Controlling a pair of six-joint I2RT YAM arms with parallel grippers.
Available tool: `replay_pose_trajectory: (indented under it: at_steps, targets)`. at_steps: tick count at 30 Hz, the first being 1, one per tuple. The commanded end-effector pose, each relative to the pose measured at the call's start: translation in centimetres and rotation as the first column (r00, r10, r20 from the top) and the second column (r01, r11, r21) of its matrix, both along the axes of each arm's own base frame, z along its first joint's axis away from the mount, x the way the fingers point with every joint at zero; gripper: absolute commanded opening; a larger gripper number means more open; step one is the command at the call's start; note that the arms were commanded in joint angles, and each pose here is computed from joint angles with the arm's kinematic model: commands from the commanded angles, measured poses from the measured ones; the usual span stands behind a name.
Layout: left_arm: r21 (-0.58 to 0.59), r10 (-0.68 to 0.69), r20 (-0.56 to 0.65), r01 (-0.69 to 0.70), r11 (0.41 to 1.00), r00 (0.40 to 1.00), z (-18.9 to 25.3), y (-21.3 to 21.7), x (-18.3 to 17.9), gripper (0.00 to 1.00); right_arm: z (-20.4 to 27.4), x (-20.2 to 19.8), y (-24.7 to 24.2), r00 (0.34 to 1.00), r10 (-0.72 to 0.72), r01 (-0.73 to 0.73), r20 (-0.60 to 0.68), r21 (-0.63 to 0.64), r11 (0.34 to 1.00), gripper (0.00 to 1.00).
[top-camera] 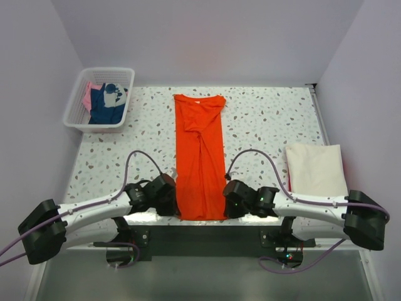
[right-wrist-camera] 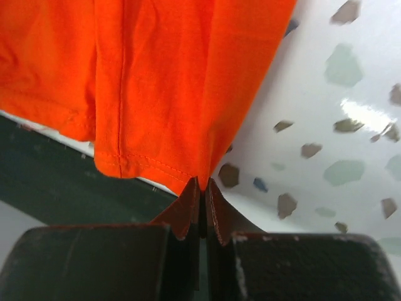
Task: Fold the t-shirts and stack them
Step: Fold the tshirt
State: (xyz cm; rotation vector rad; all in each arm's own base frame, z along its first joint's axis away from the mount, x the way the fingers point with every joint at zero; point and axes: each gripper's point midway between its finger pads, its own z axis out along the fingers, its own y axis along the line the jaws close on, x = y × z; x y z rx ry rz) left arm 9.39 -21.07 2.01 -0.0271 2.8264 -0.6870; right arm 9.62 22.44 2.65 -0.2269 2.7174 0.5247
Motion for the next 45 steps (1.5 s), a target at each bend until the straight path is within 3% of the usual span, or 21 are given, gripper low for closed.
replay_pose_trajectory:
  at_steps: [1, 6, 10, 15, 19, 34, 45]
  targets:
    - [-0.011, -0.066, -0.02, 0.066, 0.998, 0.998, 1.5, 0.5, -1.5, 0.0, 0.5, -1.8, 0.0, 1.0, -0.01, 0.01, -0.021, 0.007, 1.0, 0.0]
    - [-0.016, -0.063, 0.075, 0.064, 0.998, 0.995, 4.2, -0.1, 0.3, 0.0, 2.6, -0.7, -0.3, 0.998, -0.028, 0.03, 0.05, -0.03, 0.999, 0.0]
    - [-0.024, -0.036, 0.178, 0.041, 0.999, 0.983, 6.4, -0.8, 3.2, 0.0, 5.4, 2.6, -0.4, 0.983, -0.05, 0.064, 0.174, -0.078, 0.995, 0.0]
    - [-0.071, 0.013, 0.254, 0.005, 0.997, 0.967, 8.1, -1.9, 7.8, 0.0, 7.5, 7.8, 0.9, 0.974, -0.109, 0.117, 0.197, -0.027, 0.993, 0.0]
    - [-0.067, 0.042, 0.285, -0.023, 0.997, 0.958, 8.3, -2.3, 10.9, 0.0, 8.2, 11.6, 2.4, 0.967, -0.103, 0.121, 0.233, -0.066, 0.99, 0.0]
    - [-0.06, 0.219, 0.328, -0.211, 0.976, 0.919, 8.5, -0.4, 23.6, 0.0, 8.1, 24.5, 2.7, 0.944, -0.258, 0.274, 0.206, -0.052, 0.96, 0.0]
    - [-0.08, 0.244, 0.306, -0.231, 0.97, 0.92, 6.9, -0.4, 28.2, 0.0, 6.5, 28.7, 2.0, 0.947, -0.292, 0.297, 0.137, -0.014, 0.955, 0.0]
